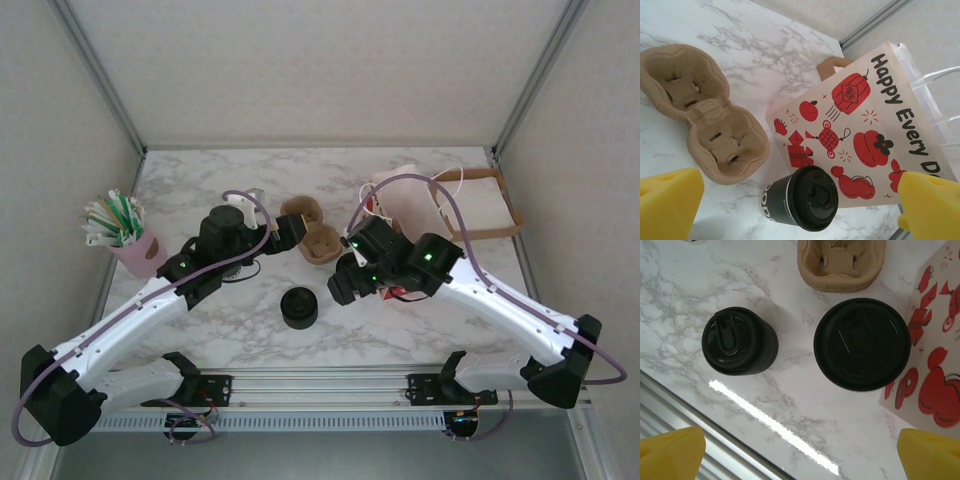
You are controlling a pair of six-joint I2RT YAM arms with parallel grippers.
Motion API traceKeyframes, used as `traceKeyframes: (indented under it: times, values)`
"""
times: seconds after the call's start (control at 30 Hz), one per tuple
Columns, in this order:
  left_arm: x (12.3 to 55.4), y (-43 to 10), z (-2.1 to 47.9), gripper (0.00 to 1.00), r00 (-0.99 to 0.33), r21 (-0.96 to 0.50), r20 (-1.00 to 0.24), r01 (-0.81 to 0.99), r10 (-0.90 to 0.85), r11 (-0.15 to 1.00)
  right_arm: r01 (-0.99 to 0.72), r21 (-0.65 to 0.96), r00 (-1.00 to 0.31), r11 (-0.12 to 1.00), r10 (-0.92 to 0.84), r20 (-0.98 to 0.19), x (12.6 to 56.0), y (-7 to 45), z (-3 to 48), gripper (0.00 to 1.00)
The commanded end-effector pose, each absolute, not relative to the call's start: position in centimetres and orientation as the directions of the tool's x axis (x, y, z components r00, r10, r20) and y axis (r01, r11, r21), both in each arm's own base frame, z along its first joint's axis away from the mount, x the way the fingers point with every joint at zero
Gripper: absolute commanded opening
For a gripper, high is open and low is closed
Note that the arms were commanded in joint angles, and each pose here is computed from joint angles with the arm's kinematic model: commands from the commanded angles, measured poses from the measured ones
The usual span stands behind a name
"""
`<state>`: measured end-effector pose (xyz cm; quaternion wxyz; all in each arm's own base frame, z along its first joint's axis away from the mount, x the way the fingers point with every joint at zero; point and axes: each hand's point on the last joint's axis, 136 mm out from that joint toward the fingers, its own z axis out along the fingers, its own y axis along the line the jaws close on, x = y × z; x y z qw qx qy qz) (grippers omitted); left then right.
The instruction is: Pack the takeout coffee
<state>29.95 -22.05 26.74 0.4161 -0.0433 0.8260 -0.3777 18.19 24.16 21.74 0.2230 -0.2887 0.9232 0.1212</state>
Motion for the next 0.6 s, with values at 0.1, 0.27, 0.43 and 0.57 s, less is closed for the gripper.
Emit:
traceKeyframes:
  times: [0.1, 0.27, 0.43, 0.57]
  values:
    - [29.5, -21.3, 26.9, 1.00, -0.639, -0.663, -0.660, 0.248, -0.395, 0.706, -0.604, -0.013, -0.709, 0.797, -0.544, -0.448, 20.1, 25.2, 19.8, 0.95]
    - [29.3, -21.0, 26.5, 1.00, -0.638, -0.663, -0.659, 0.242, -0.398, 0.709, -0.595, -0.093, -0.703, 0.799, -0.573, -0.422, 21.8, 25.2, 18.2, 0.92]
    - [29.4, -20.9, 26.5, 1.00, -0.638, -0.661, -0.660, 0.242, -0.397, 0.710, -0.581, -0.103, -0.726, 0.807, -0.572, -0.381, 23.5, 25.4, 16.6, 0.90]
    - [29.5, -21.0, 26.4, 1.00, -0.637, -0.658, -0.662, 0.244, -0.393, 0.712, -0.566, -0.103, -0.747, 0.818, -0.561, -0.357, 24.7, 25.3, 15.7, 0.92]
